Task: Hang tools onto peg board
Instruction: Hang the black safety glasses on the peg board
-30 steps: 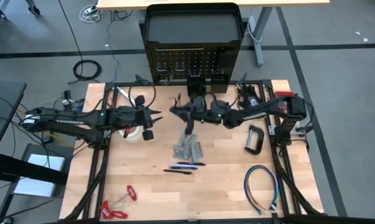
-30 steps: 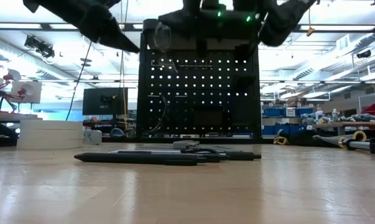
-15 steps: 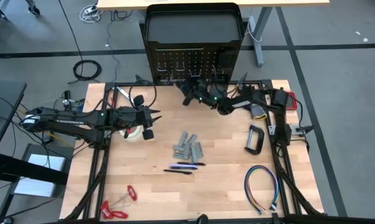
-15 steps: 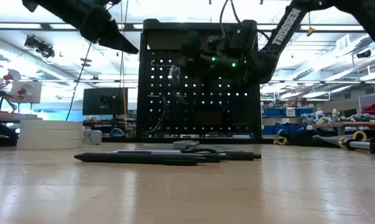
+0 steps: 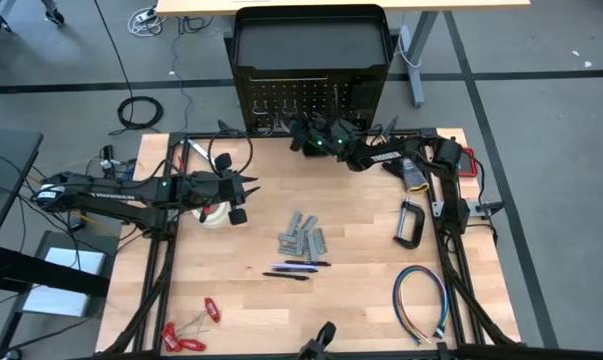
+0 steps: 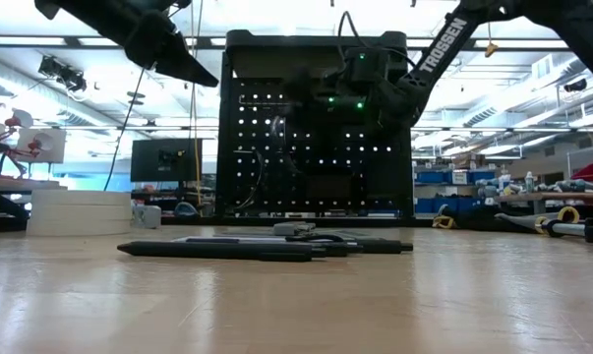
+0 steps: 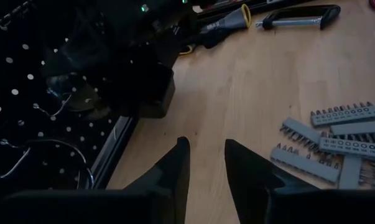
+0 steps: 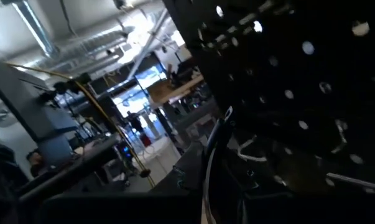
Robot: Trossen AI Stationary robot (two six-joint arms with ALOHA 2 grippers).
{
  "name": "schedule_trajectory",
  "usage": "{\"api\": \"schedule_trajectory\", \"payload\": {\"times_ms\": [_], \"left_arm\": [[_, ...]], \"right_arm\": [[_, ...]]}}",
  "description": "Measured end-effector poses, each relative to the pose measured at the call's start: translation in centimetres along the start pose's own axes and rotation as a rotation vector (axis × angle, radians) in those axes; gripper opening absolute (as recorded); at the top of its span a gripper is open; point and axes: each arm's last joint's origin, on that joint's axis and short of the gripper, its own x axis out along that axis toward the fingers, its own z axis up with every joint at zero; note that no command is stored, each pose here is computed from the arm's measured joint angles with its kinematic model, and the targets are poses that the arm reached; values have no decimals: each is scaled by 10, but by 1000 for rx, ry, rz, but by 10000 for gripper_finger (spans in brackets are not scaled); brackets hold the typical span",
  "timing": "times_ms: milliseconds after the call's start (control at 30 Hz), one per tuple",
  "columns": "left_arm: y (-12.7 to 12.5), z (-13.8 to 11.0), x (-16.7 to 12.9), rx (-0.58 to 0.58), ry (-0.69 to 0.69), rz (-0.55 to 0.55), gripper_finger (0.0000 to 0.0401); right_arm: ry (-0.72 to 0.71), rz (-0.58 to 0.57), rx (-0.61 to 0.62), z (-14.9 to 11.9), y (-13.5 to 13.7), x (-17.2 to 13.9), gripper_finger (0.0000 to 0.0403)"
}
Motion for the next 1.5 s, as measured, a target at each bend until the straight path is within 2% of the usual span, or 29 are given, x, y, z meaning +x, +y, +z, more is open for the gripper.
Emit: {"api": "schedule_trajectory", "payload": {"times_ms": [333, 567, 733, 1033, 1233, 1500], "left_arm": [[0, 0, 0, 5, 2, -1, 106], [0, 2, 0, -5, -21, 1, 106], [1, 6, 0, -18, -60, 10, 106], [2, 7, 0, -4, -68, 16, 106], [2, 7, 0, -4, -64, 33, 106], [2, 7, 0, -7, -68, 36, 106]], "right_arm": [[33, -14, -8, 9, -20, 1, 30], [86, 30, -8, 10, -21, 4, 30], [123, 82, -7, 6, -22, 18, 30], [129, 45, 56, 4, -35, 26, 31], [105, 17, 195, 14, -46, 25, 33], [93, -2, 220, 16, -50, 25, 44]]}}
